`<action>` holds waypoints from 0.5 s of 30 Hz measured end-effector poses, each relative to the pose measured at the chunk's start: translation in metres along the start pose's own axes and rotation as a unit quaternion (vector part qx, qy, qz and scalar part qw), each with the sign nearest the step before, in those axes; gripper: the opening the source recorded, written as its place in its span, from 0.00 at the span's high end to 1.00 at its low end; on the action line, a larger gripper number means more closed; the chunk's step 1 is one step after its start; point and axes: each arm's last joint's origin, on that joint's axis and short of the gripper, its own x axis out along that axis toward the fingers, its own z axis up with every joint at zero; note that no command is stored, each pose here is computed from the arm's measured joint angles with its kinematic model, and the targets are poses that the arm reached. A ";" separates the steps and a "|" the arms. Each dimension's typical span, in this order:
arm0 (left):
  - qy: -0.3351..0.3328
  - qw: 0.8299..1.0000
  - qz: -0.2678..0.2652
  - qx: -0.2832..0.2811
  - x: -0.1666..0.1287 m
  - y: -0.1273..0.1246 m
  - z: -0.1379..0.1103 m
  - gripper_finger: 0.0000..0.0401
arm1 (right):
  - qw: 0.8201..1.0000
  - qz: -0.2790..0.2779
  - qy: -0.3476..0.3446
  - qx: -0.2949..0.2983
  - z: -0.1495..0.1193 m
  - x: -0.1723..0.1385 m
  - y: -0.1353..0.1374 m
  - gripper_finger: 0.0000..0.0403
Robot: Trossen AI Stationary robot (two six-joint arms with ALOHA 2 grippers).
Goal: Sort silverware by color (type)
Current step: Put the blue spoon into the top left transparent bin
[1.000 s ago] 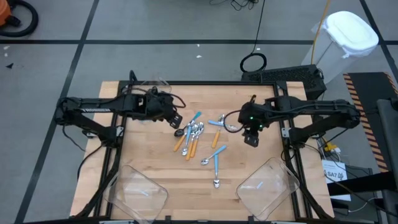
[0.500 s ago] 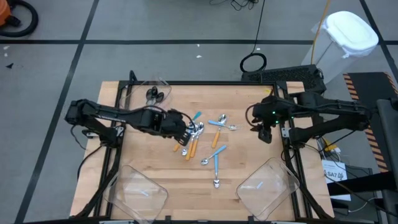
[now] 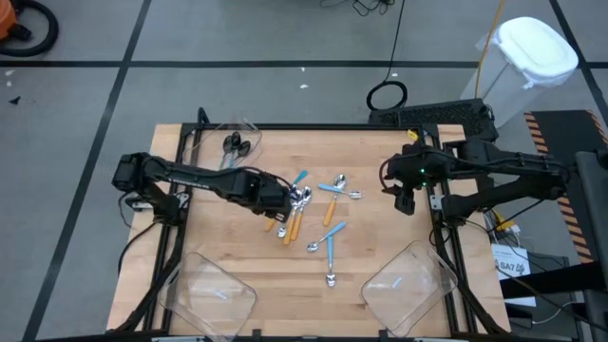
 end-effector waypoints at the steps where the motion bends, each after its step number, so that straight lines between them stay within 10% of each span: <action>1: 0.004 1.000 0.003 0.003 0.001 0.001 0.002 0.68 | 1.000 -0.008 -0.002 0.011 0.000 0.002 -0.001 0.58; 15: -0.006 0.999 -0.024 0.025 0.011 0.025 0.064 0.68 | 0.993 0.002 0.028 0.115 -0.009 0.017 0.000 0.58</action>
